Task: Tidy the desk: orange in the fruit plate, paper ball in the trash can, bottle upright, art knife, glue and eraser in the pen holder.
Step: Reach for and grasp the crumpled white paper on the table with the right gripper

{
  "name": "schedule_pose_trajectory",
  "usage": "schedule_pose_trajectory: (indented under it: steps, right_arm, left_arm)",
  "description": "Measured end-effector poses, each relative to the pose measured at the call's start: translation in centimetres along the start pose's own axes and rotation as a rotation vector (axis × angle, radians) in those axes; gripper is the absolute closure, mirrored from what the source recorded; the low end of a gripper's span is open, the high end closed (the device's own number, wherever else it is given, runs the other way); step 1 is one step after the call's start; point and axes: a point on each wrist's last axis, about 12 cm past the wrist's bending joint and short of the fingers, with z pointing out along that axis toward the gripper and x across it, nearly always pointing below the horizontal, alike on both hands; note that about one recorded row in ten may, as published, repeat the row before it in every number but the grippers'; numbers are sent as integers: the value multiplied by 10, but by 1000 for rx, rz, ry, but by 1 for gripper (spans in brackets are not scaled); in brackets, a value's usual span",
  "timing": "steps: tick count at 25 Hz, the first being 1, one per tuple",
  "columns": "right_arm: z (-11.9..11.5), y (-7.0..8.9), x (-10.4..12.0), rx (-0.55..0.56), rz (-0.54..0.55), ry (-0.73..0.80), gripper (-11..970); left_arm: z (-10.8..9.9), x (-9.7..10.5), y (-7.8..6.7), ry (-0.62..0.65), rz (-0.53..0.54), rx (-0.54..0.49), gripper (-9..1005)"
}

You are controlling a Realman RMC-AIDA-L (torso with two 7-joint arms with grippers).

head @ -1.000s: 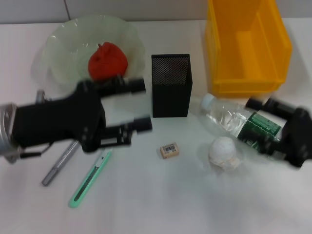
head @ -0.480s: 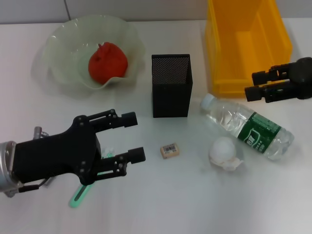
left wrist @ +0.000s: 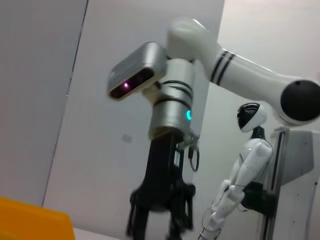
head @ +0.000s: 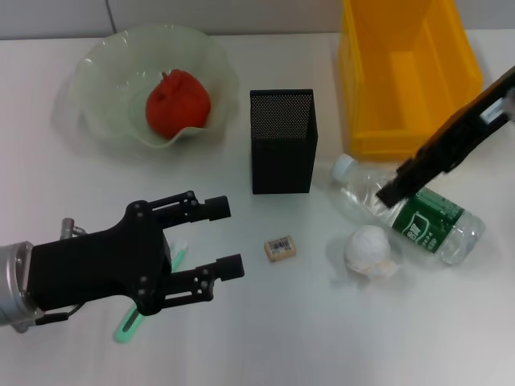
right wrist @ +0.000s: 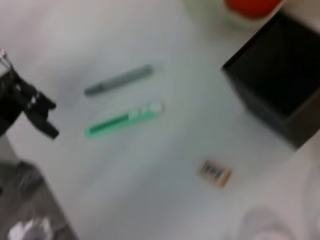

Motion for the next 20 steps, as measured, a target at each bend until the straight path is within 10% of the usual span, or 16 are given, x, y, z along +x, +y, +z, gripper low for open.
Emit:
schedule_pose_trajectory:
  steps: [20]
  right_arm:
    - [71, 2, -13, 47, 54, 178, 269]
  left_arm:
    - [7, 15, 2, 135, 5, 13, 282]
